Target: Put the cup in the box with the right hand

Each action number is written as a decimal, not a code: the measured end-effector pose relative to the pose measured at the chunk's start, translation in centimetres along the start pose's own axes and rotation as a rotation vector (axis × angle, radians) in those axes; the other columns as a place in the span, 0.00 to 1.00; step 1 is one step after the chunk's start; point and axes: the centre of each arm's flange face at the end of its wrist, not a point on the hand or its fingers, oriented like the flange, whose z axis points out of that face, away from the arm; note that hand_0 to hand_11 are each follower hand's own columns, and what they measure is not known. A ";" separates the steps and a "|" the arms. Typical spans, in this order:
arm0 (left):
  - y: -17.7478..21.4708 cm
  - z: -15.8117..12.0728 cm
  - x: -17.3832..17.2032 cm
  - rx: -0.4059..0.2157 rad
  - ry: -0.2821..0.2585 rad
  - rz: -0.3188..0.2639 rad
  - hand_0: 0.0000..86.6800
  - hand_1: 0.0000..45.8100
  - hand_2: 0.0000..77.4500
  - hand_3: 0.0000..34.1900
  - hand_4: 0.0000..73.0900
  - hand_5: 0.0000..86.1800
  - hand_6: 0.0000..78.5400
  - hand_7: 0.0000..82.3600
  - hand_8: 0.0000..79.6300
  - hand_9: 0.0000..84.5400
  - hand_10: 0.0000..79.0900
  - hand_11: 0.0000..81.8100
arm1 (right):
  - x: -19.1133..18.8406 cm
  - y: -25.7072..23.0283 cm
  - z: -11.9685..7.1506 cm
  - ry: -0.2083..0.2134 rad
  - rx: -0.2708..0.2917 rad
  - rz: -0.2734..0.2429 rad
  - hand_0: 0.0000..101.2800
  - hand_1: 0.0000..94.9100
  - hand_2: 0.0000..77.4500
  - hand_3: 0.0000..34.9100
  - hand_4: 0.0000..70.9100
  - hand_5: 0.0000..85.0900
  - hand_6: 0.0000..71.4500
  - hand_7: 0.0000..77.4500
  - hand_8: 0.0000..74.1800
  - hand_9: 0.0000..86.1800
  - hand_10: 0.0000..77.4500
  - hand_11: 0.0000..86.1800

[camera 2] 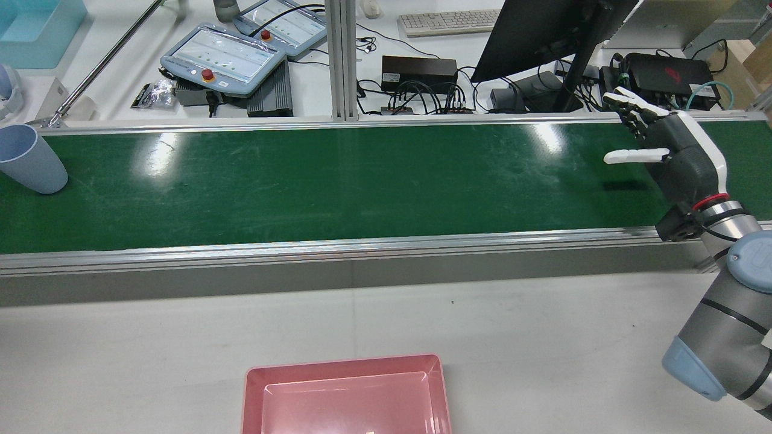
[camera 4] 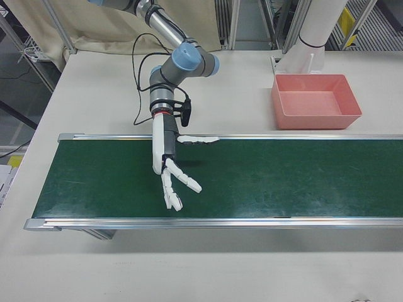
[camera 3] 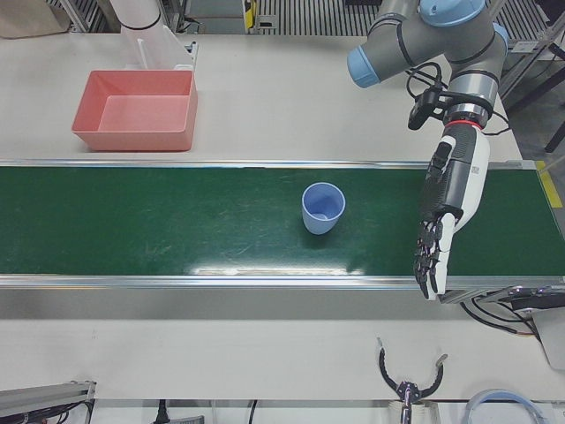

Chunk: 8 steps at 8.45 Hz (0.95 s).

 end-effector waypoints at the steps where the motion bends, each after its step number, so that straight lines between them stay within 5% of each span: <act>1: 0.0 0.0 0.0 0.000 0.000 0.000 0.00 0.01 0.01 0.00 0.01 0.01 0.01 0.01 0.00 0.00 0.00 0.00 | 0.3 -0.1 0.0 -0.002 0.003 0.001 0.61 0.20 0.01 0.01 0.12 0.10 0.08 0.20 0.12 0.18 0.04 0.09; 3: 0.0 0.0 0.0 0.001 0.000 0.000 0.00 0.01 0.01 0.00 0.01 0.01 0.00 0.01 0.00 0.00 0.00 0.00 | 0.4 0.4 0.0 -0.003 -0.001 0.003 0.60 0.17 0.10 0.01 0.10 0.10 0.08 0.20 0.12 0.18 0.04 0.09; 5: 0.0 0.0 0.0 0.000 0.000 0.000 0.00 0.01 0.01 0.00 0.01 0.01 0.01 0.01 0.00 0.00 0.00 0.00 | 0.4 0.7 0.0 -0.003 -0.006 0.005 0.60 0.23 0.06 0.01 0.11 0.10 0.08 0.20 0.10 0.18 0.02 0.06; 8: 0.0 0.0 0.0 0.000 0.000 0.000 0.00 0.01 0.01 0.00 0.01 0.00 0.00 0.01 0.00 0.00 0.00 0.00 | 0.9 0.5 -0.1 0.006 -0.002 -0.001 0.62 0.19 0.03 0.01 0.17 0.10 0.08 0.20 0.12 0.18 0.02 0.06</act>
